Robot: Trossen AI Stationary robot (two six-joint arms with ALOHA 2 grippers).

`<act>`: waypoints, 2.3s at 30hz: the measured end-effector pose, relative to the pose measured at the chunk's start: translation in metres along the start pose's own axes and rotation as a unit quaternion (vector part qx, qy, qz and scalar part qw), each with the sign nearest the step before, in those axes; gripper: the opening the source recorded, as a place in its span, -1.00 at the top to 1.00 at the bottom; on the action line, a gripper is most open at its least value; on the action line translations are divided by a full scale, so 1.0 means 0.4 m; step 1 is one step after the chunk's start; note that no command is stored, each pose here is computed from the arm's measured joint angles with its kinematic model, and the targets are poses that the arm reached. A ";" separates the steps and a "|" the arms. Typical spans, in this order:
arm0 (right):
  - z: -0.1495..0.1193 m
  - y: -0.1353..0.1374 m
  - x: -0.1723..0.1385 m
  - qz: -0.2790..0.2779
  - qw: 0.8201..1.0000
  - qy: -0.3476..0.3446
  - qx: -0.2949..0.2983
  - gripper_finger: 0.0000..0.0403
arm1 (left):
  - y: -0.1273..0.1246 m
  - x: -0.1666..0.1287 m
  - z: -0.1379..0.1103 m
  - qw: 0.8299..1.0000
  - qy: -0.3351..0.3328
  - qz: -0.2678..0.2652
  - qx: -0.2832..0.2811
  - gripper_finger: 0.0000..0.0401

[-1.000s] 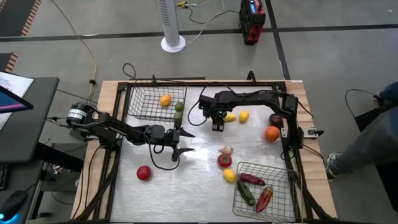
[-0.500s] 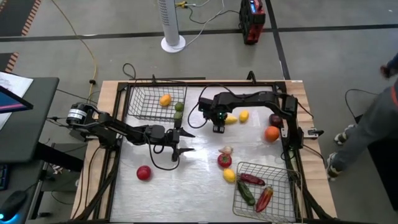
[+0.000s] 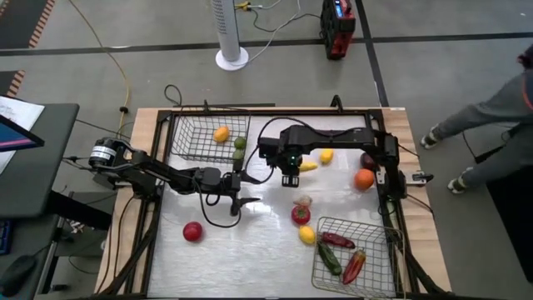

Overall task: Sort produce into baskets
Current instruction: Put the corn into the golden wire basket, then put the top lemon into the black wire basket

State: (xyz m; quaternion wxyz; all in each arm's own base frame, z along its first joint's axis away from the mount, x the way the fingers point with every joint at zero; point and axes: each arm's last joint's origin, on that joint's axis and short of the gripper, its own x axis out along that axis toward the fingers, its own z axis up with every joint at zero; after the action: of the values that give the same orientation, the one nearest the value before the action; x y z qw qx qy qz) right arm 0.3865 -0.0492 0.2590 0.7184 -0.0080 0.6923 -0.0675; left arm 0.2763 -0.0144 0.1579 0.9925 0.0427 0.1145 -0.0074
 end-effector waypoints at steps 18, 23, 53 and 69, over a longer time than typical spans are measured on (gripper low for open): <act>-0.174 0.221 -0.276 0.111 0.985 -0.018 0.130 0.22 | 0.002 0.000 -0.004 1.000 0.010 0.016 0.023 -0.32; -0.252 0.309 -0.332 0.124 0.978 -0.034 0.166 0.21 | 0.002 0.000 -0.004 1.000 0.010 0.016 0.019 -0.32; -0.291 0.263 -0.202 -0.024 0.964 0.001 0.264 -0.44 | -0.040 -0.031 0.038 0.999 -0.007 -0.037 -0.010 -0.32; -0.373 -0.059 0.027 -0.029 0.893 -0.105 0.437 -0.44 | -0.038 -0.078 0.004 0.997 -0.074 0.018 -0.018 -0.32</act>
State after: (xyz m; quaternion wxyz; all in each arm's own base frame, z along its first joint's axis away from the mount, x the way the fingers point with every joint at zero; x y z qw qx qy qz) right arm 0.2363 -0.0615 0.2445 0.7159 0.2793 0.5127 -0.3830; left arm 0.2461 -0.0295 0.1653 0.9988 0.0264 0.0401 0.0089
